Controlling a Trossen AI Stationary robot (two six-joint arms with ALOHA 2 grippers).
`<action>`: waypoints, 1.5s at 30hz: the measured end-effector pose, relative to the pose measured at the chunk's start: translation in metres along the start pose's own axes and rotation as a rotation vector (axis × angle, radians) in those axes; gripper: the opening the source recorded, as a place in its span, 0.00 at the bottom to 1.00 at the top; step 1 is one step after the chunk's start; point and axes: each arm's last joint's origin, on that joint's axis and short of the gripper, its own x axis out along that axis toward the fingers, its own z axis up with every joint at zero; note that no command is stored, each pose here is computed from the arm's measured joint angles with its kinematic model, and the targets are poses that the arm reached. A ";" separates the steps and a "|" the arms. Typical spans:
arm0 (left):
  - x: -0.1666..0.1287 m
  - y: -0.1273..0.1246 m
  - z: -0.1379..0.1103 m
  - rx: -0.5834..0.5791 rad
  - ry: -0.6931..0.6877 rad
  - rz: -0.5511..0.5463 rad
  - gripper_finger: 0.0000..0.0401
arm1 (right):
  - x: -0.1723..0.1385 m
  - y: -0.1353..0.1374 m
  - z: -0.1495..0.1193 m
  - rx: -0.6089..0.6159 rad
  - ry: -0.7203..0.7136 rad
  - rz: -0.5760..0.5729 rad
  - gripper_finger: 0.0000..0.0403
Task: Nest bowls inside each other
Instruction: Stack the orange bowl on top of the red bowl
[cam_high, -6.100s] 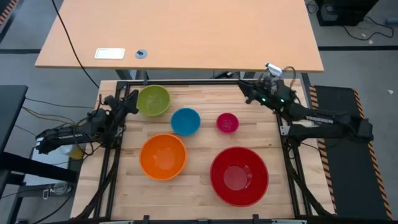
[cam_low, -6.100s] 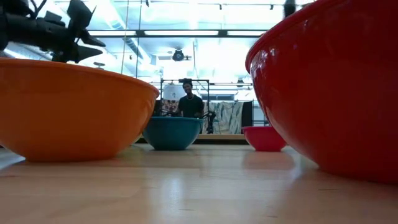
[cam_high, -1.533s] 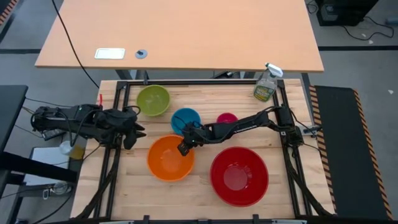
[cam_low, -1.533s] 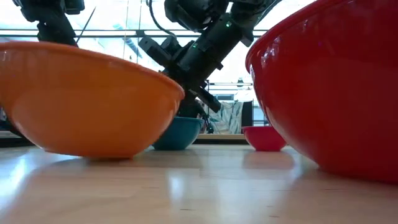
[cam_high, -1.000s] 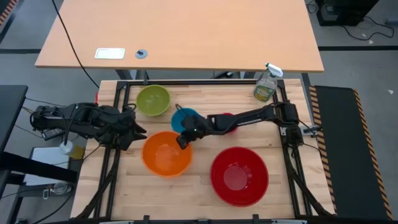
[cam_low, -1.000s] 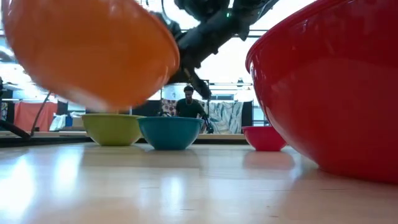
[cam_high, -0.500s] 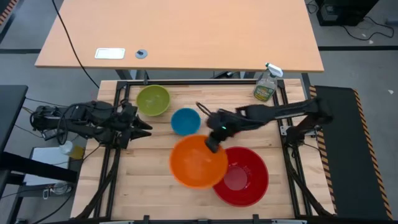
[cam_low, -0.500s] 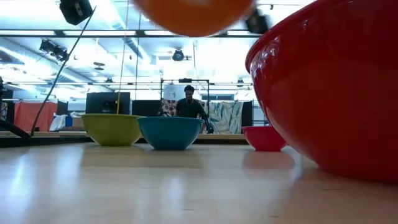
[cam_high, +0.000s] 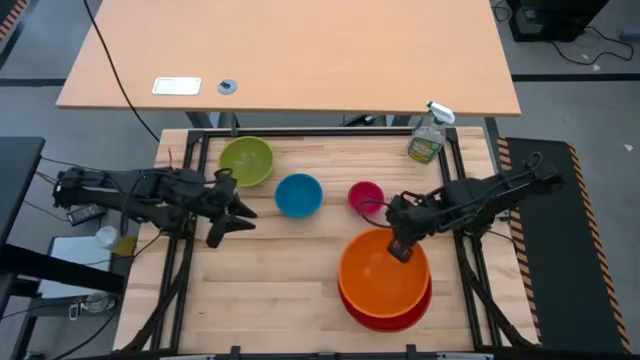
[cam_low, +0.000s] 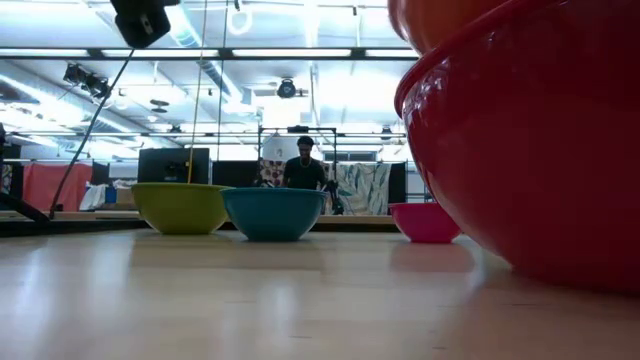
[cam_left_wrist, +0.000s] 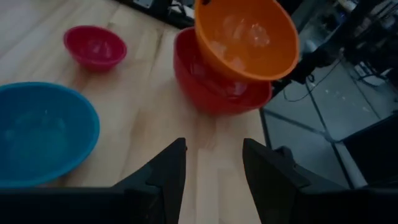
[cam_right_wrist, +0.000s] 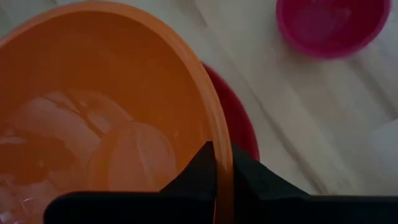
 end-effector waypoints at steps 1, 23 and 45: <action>0.000 0.001 -0.001 -0.003 0.005 0.009 0.40 | 0.003 -0.003 -0.005 0.008 0.009 0.001 0.08; 0.003 0.058 -0.029 -0.023 0.318 0.706 0.40 | 0.075 -0.021 -0.045 0.021 0.094 -0.080 0.33; -0.004 0.074 -0.025 -0.112 0.328 0.738 0.41 | 0.065 -0.026 -0.037 0.126 0.122 0.024 0.46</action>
